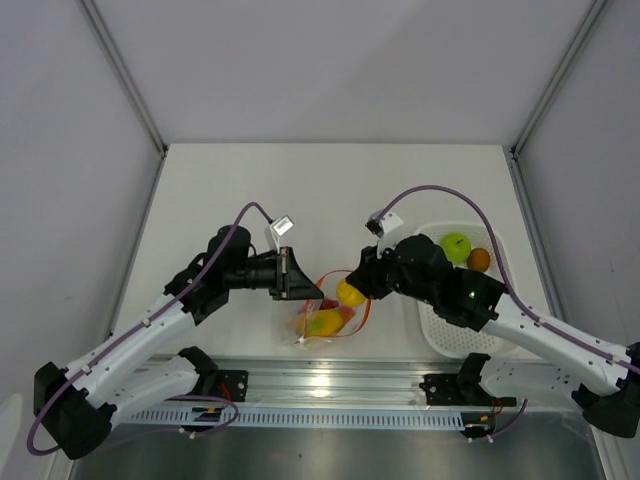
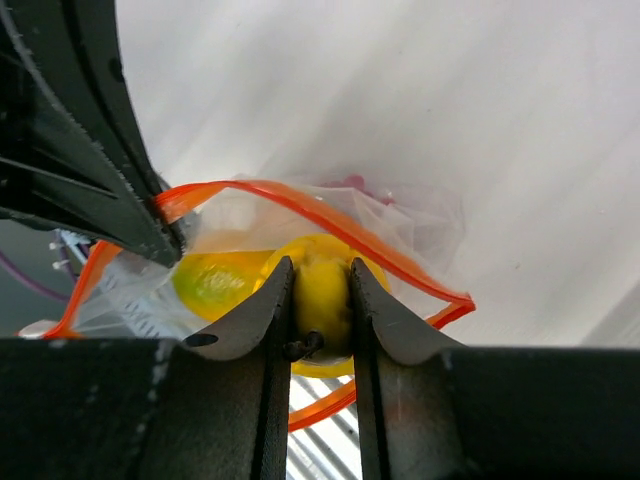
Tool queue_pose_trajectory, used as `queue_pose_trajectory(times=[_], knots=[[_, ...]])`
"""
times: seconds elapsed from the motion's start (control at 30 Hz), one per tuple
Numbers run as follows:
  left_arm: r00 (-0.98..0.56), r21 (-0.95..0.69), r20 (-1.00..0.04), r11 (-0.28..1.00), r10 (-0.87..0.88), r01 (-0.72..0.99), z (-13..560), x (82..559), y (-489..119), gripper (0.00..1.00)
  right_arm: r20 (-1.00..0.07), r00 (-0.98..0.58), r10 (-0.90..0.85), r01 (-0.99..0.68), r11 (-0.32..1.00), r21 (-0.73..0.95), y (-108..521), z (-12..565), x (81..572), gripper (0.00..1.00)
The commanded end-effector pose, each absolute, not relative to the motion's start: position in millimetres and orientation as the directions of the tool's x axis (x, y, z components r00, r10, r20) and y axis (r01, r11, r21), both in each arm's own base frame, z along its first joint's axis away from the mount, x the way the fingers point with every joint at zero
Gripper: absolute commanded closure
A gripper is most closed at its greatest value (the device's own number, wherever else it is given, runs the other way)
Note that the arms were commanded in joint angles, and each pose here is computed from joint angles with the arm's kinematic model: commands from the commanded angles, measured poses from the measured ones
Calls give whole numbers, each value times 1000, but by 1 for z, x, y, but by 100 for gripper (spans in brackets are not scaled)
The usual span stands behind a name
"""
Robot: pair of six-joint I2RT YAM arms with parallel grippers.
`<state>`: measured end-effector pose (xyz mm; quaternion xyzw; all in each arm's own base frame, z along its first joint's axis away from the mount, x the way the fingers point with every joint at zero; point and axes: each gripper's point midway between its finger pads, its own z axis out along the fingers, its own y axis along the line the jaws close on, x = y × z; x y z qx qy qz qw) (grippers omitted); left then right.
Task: Place the food in the zip-top bag and seal the zipper
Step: Place the fake fruit in the zipper food storage bag.
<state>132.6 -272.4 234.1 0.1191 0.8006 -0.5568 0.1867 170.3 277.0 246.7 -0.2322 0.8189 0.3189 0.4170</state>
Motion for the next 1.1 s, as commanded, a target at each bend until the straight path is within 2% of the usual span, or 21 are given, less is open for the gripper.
queue_pose_trajectory(times=[0.0,0.07,0.13,0.17,0.27,0.3,0.4,0.53,0.7,0.93,1.07], knots=[[-895,-853,-441,345,-74,392,257,139,-271,99,-889,-453,-65,-654,703,281,281,261,188,96],[-899,-858,-431,343,-79,382,261,139,-272,100,-893,-446,-64,-660,697,280,285,262,190,89],[-903,-859,-421,357,-89,366,261,142,-271,99,-894,-441,-81,-674,688,270,291,258,192,76],[-901,-859,-423,358,-94,366,264,143,-271,99,-891,-444,-90,-675,687,267,293,256,192,63],[-901,-862,-418,362,-114,354,270,146,-271,100,-881,-459,-112,-664,702,256,294,245,196,40],[-902,-863,-416,364,-115,352,271,145,-271,99,-879,-462,-114,-662,703,257,295,243,196,23],[-900,-854,-419,388,-119,346,272,148,-270,99,-867,-484,-119,-659,701,271,298,240,194,6],[-893,-849,-429,399,-137,346,276,151,-268,99,-860,-499,-105,-641,713,285,295,247,194,1],[-886,-848,-439,396,-151,353,276,151,-267,99,-855,-518,-12,-537,783,314,268,276,196,1],[-864,-812,-489,425,-119,401,272,147,-260,99,-834,-525,170,-235,913,334,203,277,228,0],[-844,-771,-533,442,-54,458,266,146,-259,99,-759,-566,322,67,936,346,136,247,258,1]])
